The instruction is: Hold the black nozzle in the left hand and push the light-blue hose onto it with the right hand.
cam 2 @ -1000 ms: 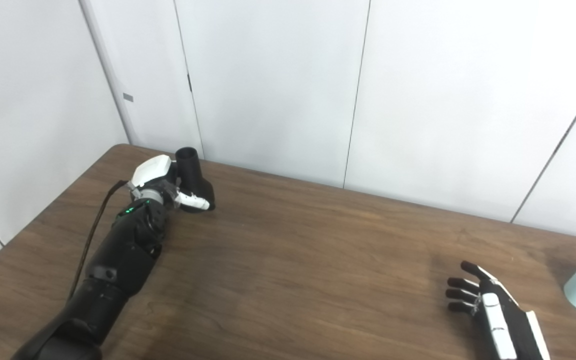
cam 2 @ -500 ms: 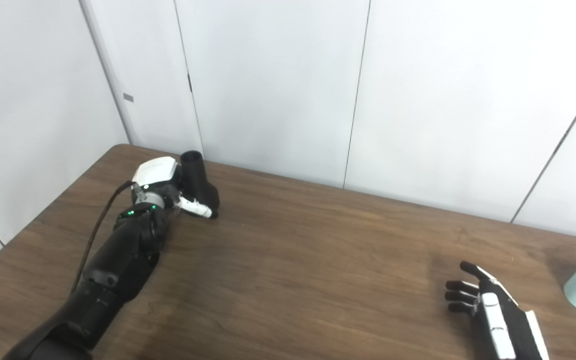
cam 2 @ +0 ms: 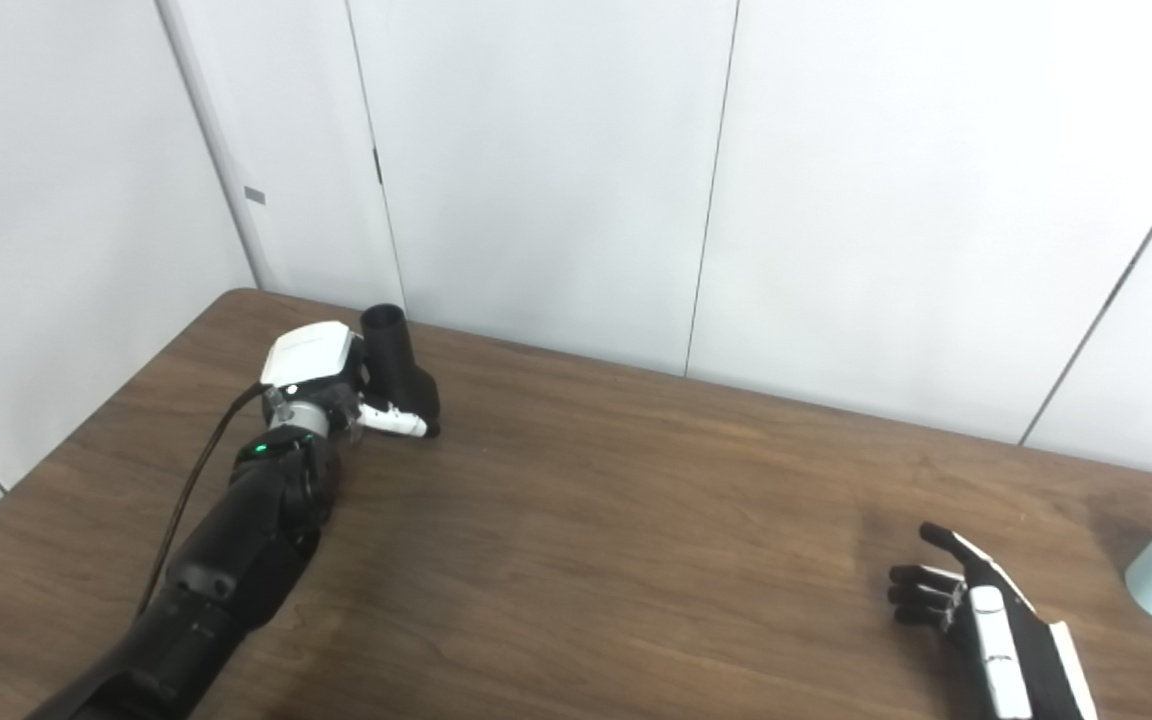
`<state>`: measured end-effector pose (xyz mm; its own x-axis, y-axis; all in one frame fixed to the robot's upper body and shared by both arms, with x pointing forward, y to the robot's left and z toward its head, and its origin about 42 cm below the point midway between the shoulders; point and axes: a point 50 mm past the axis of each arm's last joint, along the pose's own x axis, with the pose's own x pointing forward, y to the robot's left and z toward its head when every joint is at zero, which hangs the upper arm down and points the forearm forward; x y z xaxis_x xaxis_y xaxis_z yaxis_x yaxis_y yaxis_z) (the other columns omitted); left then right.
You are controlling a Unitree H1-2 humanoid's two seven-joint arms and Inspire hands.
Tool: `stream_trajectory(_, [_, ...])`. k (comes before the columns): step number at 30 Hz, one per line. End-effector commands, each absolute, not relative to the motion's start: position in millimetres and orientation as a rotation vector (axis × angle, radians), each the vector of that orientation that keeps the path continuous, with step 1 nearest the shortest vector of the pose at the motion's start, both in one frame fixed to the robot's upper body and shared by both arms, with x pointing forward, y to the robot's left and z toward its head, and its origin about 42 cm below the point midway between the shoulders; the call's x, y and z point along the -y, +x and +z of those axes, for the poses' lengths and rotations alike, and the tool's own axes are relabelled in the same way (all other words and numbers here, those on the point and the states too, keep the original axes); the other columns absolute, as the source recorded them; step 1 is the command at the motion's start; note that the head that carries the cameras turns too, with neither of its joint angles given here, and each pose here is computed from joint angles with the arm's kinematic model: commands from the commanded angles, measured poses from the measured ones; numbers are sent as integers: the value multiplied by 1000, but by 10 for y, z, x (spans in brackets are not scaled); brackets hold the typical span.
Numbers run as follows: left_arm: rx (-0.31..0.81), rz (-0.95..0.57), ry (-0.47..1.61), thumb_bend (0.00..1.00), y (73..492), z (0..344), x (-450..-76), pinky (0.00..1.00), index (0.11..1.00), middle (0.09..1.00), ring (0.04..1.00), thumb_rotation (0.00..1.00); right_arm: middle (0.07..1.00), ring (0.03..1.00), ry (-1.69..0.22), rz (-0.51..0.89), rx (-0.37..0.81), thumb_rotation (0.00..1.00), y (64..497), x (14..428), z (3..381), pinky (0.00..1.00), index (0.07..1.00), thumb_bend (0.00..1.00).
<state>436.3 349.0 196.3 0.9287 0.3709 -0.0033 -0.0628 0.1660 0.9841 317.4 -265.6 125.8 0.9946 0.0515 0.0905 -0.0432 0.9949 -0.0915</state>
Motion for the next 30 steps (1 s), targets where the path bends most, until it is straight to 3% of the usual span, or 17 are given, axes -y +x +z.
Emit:
stream_trajectory(1, [-187, 371, 1378, 514, 4404, 2213, -3470, 530, 458, 549, 642, 0, 603, 588, -102, 61, 101, 948, 3165, 2674, 1253, 534, 786, 262])
stream_trajectory(8, [-110, 345, 1401, 516, 4199, 2212, -3259, 482, 461, 549, 593, 0, 594, 578, -108, 65, 113, 941, 3166, 2654, 1229, 525, 782, 272])
stream_trajectory(17, [18, 292, 1362, 527, 3938, 2249, -2843, 335, 487, 452, 456, 0, 593, 575, -93, 65, 118, 906, 3136, 2606, 1234, 515, 757, 268])
stream_trajectory(21, [55, 250, 1354, 524, 3830, 2253, -2655, 328, 499, 423, 449, 0, 604, 582, -103, 55, 107, 919, 3116, 2590, 1287, 530, 762, 296])
stream_trajectory(30, [124, 117, 1338, 527, 3618, 2119, -2218, 318, 481, 472, 418, 0, 572, 597, -161, 24, 144, 963, 3088, 2578, 1469, 588, 742, 320])
